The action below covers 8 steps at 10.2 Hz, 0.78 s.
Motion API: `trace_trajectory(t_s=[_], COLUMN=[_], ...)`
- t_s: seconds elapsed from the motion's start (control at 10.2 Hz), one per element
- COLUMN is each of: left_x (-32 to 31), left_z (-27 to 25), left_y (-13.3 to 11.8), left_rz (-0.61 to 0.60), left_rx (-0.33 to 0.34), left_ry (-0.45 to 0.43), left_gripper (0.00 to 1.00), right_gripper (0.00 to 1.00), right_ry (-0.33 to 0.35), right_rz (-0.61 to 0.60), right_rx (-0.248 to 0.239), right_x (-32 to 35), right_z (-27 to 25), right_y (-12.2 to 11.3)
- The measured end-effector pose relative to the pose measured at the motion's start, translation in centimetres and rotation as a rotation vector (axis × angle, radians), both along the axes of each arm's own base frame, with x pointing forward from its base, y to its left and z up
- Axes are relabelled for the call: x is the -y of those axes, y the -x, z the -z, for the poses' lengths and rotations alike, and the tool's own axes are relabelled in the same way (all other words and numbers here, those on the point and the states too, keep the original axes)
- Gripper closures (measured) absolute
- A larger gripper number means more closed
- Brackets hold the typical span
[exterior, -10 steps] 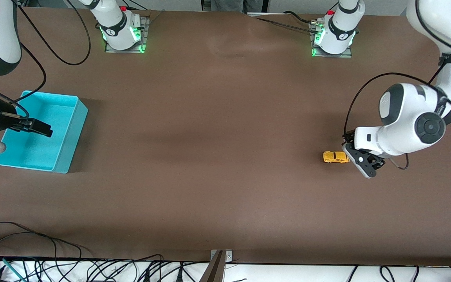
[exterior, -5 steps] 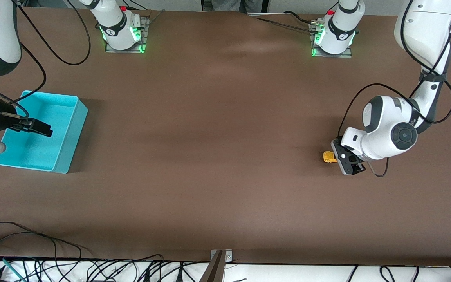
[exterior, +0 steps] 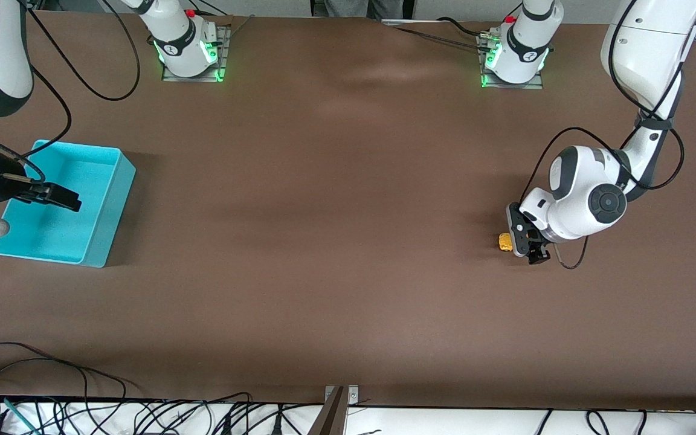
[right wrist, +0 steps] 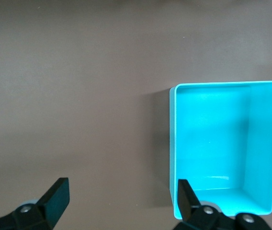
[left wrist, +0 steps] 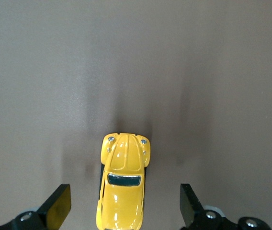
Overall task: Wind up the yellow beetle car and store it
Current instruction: 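Close the left gripper on the yellow car's body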
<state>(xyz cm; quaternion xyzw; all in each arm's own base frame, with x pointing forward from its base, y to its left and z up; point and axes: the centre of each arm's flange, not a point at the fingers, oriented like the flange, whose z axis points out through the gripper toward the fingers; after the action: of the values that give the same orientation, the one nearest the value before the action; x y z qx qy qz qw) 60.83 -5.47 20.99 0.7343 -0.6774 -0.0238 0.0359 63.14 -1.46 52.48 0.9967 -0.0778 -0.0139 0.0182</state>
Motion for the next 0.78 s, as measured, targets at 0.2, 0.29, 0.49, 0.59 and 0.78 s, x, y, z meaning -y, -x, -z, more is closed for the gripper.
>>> trace_trajectory(t_s=[0.2,0.29,0.49,0.59,0.78], left_x=[0.0,0.0,0.0,0.0,0.1], left_z=[0.4,0.9,2.1,2.5,2.5], left_y=[0.2,0.5,1.1,1.5,1.5], left_rz=[0.023,0.028,0.033,0.043,0.061], left_rx=[-0.003,0.000,0.019,0.023,0.030], left_ry=[-0.012,-0.013,-0.008,-0.011,-0.022], left_gripper=[0.00,0.00,0.00,0.01,0.06], right_gripper=[0.00,0.00,0.00,0.00,0.00], right_ry=[-0.002,-0.002,-0.002,-0.002,-0.002], right_rz=[0.000,0.000,0.001,0.001,0.001], right_rx=[0.000,0.000,0.000,0.000,0.000], right_x=[0.0,0.0,0.0,0.0,0.0], right_z=[0.0,0.0,0.0,0.0,0.0], right_y=[0.0,0.0,0.0,0.0,0.0])
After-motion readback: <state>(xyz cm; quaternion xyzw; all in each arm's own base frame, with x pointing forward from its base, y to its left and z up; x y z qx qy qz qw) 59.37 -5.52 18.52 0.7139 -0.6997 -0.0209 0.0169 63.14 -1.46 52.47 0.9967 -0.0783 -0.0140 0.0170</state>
